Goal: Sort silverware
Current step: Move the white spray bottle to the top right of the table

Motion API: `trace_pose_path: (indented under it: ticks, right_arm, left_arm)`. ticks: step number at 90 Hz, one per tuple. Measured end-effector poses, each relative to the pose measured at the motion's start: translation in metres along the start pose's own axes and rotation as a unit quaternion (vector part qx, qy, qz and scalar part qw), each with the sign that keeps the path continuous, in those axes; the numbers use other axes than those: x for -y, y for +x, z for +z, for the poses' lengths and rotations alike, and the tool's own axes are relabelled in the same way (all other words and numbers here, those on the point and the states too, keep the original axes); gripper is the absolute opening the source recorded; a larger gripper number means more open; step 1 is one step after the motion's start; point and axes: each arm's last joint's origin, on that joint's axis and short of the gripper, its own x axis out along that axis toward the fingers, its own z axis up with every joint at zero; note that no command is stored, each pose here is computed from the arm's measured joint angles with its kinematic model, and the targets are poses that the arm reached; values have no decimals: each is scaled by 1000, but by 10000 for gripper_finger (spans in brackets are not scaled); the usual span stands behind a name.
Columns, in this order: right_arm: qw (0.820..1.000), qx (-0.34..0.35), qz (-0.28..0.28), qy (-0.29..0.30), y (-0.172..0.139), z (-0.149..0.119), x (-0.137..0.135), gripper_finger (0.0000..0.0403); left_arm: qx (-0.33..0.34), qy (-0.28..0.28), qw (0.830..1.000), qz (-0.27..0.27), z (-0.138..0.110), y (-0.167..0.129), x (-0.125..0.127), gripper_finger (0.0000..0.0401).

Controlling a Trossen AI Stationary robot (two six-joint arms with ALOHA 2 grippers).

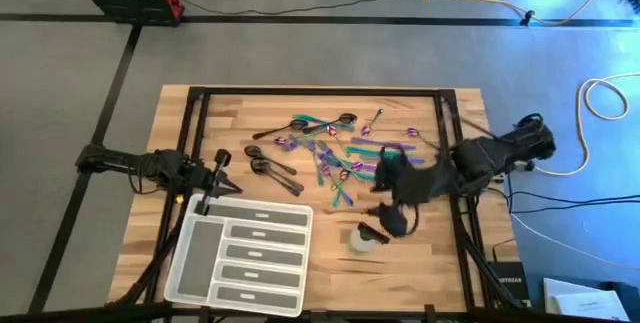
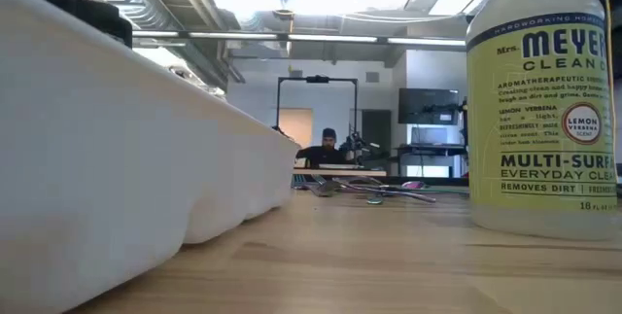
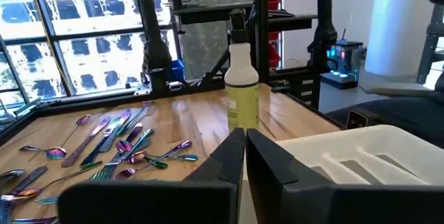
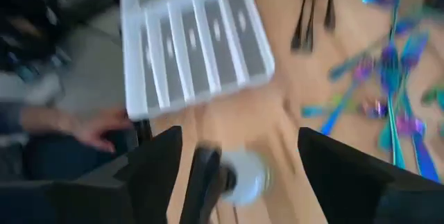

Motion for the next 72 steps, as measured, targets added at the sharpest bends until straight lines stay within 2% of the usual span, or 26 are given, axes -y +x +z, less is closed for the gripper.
trace_pose_path:
  ticks: [18,34,52,72]
  right_arm:
    - [998,-49,-33,13,23,-13,-18,272]
    - [991,-80,-105,2,36,-25,-18,272]
    - [995,-56,-76,16,39,-22,-25,272]
    - [996,-61,-64,19,40,-22,-27,272]
  left_arm:
    - [0,0,1000,0,0,0,0,0]
    - [0,0,1000,0,0,0,0,0]
    - [0,0,1000,0,0,0,0,0]
    - [0,0,1000,0,0,0,0,0]
